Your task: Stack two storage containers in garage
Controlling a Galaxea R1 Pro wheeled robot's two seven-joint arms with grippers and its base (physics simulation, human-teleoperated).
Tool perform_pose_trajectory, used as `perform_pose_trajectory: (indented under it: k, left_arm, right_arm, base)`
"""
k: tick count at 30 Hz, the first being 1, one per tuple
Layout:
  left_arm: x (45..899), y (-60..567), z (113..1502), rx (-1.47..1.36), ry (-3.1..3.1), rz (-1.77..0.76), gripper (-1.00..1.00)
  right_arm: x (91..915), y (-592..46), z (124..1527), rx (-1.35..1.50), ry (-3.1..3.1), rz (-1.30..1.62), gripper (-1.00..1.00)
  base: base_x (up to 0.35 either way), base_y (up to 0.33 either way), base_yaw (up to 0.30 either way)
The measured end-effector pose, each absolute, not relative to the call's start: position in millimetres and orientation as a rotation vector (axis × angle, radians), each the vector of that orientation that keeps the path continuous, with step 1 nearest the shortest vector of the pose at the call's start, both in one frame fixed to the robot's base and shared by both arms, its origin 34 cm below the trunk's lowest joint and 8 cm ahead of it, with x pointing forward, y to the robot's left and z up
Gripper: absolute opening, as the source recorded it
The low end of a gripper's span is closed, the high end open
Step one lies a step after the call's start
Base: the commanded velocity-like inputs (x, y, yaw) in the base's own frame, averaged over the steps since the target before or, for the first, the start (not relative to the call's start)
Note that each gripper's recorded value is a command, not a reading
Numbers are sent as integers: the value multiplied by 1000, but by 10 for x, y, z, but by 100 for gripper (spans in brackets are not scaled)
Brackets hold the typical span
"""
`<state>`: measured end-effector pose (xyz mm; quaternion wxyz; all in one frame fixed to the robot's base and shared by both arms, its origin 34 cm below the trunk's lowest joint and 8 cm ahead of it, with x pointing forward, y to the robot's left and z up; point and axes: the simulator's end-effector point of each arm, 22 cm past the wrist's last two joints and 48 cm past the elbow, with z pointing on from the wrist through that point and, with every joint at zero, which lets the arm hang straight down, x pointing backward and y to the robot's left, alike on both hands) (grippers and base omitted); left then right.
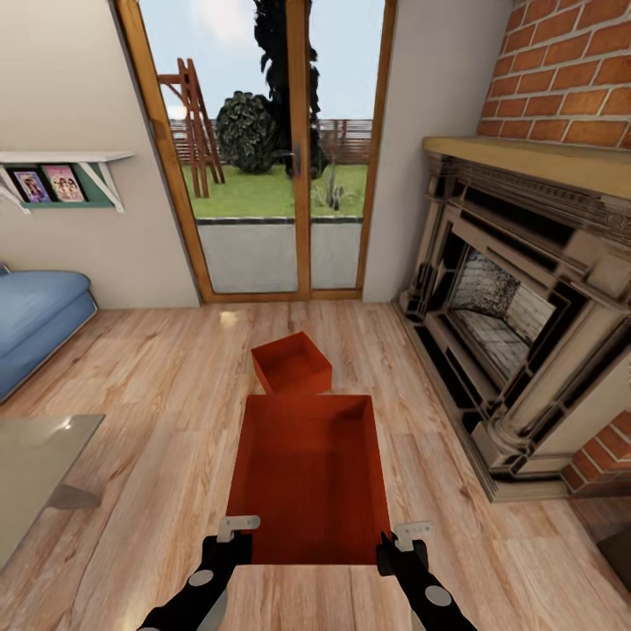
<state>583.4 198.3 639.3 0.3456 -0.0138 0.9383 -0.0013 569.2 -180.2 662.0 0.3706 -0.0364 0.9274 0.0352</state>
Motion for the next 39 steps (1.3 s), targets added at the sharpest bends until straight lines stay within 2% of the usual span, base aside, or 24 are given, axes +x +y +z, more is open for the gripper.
perform_pose_trajectory:
  k: [39]
  left_arm:
    - [5886, 1984, 7046, -35, 2378, -4, -100]
  right_arm:
    - [5731, -1801, 7263, -94, 2321, 87, -100]
  base:
    - [0, 0, 0]
